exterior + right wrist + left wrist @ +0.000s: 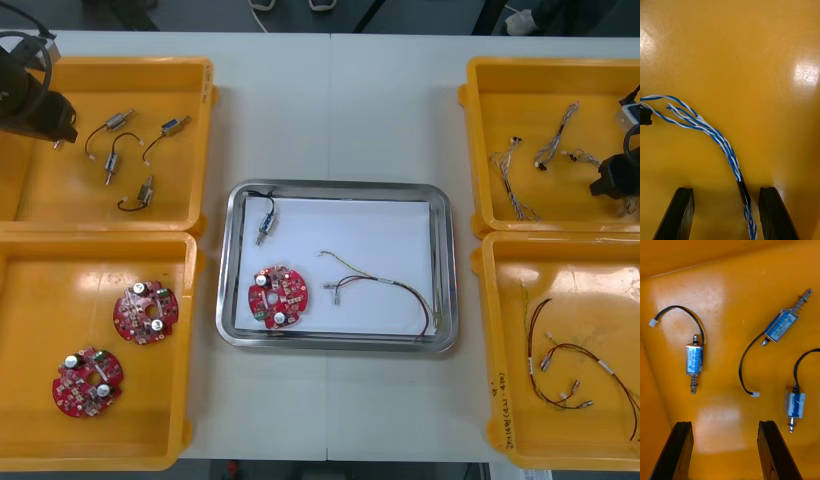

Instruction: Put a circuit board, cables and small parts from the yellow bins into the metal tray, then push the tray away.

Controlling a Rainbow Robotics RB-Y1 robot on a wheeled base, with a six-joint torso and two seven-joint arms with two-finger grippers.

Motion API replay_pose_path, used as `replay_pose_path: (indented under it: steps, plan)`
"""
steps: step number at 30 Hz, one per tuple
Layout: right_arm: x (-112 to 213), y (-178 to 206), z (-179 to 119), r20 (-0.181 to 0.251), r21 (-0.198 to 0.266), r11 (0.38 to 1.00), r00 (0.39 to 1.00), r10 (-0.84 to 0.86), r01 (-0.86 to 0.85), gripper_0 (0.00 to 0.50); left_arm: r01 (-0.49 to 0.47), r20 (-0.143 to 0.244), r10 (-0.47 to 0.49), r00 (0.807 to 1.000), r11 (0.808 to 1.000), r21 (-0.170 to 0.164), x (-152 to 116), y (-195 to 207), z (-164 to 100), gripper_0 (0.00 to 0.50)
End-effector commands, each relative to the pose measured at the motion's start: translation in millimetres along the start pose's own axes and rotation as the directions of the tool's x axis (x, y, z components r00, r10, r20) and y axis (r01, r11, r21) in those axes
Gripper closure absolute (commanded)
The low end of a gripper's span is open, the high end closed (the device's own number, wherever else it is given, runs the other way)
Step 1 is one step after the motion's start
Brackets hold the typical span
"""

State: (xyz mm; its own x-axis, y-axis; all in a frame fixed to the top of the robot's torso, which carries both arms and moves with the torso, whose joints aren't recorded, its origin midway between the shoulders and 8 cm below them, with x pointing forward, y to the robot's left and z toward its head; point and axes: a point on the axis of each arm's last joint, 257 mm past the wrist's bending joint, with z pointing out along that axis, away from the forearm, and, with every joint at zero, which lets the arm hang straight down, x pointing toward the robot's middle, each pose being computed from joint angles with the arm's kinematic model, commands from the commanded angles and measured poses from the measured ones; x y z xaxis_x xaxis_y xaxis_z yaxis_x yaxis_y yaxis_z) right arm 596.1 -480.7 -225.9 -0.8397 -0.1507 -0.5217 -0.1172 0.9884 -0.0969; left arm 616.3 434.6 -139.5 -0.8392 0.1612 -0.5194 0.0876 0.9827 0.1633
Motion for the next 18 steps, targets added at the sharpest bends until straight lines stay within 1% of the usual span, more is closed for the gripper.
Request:
replay_pose_path:
  steps: [1,2,3,5,7,8,9,11,12,14,16,18]
  plan:
    - [43.3,0.8,19.2,-0.071,-0.013,1.0,0.997,-0.008,0.007,0.412,-0.189,0.108,0.193,0.975,0.981,-0.051,-46.2,15.9,-23.1,0.0]
    - [44.3,0.6,19.6,-0.072,-0.013,1.0,0.997,-0.011,0.01,0.449,-0.19,0.111,0.195,0.975,0.98,-0.054,-46.6,17.4,-21.9,0.0]
    - [45.3,1.8,20.4,-0.071,-0.018,1.0,0.997,-0.008,0.007,0.499,-0.196,0.122,0.201,0.972,0.979,-0.056,-50.0,15.8,-19.9,0.0]
    - [44.8,2.0,20.0,-0.065,-0.025,1.0,0.998,-0.003,0.002,0.5,-0.195,0.138,0.201,0.97,0.979,-0.058,-53.2,13.5,-13.8,0.0]
    - [45.5,2.0,20.2,-0.067,-0.025,1.0,0.998,-0.002,0.001,0.5,-0.196,0.141,0.203,0.969,0.979,-0.059,-53.8,13.0,-13.3,0.0]
    - [43.7,0.5,18.7,-0.062,-0.023,1.0,0.998,-0.009,0.008,0.5,-0.197,0.158,0.205,0.966,0.978,-0.064,-58.0,8.0,-7.4,0.0]
    - [42.5,0.0,17.9,-0.058,-0.024,1.0,0.998,-0.007,0.006,0.5,-0.197,0.16,0.205,0.966,0.978,-0.063,-57.8,7.1,-5.5,0.0]
    - [38.5,-1.3,15.6,-0.049,-0.023,1.0,0.999,-0.014,0.013,0.5,-0.196,0.176,0.205,0.963,0.978,-0.066,-60.7,2.9,1.1,0.0]
    - [38.5,-1.3,15.6,-0.049,-0.023,1.0,0.999,-0.014,0.013,0.5,-0.196,0.176,0.205,0.963,0.978,-0.066,-60.7,2.9,1.1,0.0]
    - [31.1,-2.4,9.1,-0.041,-0.023,0.999,0.999,-0.031,0.03,0.5,-0.192,0.199,0.202,0.959,0.979,-0.065,-63.0,-2.0,10.4,0.0]
    - [25.2,-3.0,1.7,-0.039,-0.026,0.999,0.998,-0.044,0.043,0.5,-0.199,0.212,0.211,0.954,0.977,-0.078,-64.8,-2.2,15.6,0.0]
    - [19.4,-3.9,-7.0,-0.038,-0.029,0.998,0.998,-0.055,0.054,0.5,-0.199,0.218,0.212,0.952,0.977,-0.08,-65.2,-3.6,19.0,0.0]
